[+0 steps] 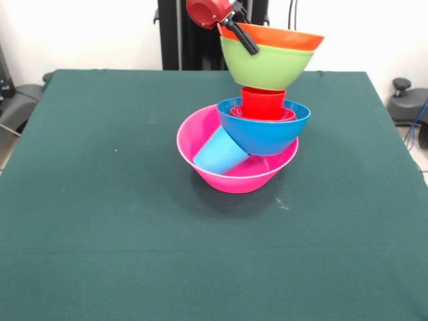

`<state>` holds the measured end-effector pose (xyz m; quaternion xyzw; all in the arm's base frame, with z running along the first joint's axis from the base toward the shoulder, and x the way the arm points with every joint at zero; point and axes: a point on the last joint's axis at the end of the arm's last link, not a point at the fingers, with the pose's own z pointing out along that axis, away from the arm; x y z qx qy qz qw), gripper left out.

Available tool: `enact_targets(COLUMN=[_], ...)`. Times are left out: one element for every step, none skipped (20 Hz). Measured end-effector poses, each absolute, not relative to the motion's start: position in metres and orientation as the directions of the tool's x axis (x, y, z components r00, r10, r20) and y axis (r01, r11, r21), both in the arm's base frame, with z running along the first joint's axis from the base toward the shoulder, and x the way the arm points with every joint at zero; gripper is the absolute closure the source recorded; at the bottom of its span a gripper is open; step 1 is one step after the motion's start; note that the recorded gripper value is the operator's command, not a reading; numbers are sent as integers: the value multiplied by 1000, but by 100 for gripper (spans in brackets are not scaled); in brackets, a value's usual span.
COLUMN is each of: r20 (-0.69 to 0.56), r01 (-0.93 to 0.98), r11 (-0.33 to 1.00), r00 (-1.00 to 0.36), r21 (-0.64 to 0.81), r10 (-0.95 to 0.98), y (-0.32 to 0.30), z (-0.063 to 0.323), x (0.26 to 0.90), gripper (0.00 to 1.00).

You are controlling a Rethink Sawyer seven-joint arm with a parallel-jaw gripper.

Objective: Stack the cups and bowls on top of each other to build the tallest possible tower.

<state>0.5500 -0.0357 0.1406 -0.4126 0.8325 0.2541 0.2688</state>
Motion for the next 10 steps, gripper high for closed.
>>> enact_targets(r20=[-657, -657, -657, -657, -657, -657, -656, -656, -655, -654], r01=[-824, -824, -824, -824, -824, -823, -823, -822, -822, -821], r11=[530, 530, 530, 530, 530, 532, 533, 534, 535, 537], r00=[-515, -515, -515, -515, -515, -515, -515, -515, -516, -516], r21=[201, 201, 201, 201, 201, 200, 198, 197, 195, 193], r10=[-550, -550, -550, -550, -550, -551, -551, -552, -552, -553], y=[-36, -36, -36, -36, -36, -36, -36, -36, -36, -37], z=[141, 141, 141, 141, 141, 141, 141, 140, 140, 140], x=[550, 550, 550, 550, 550, 550, 550, 551, 551, 551], gripper=[100, 100, 100, 100, 100, 100, 100, 100, 100, 100])
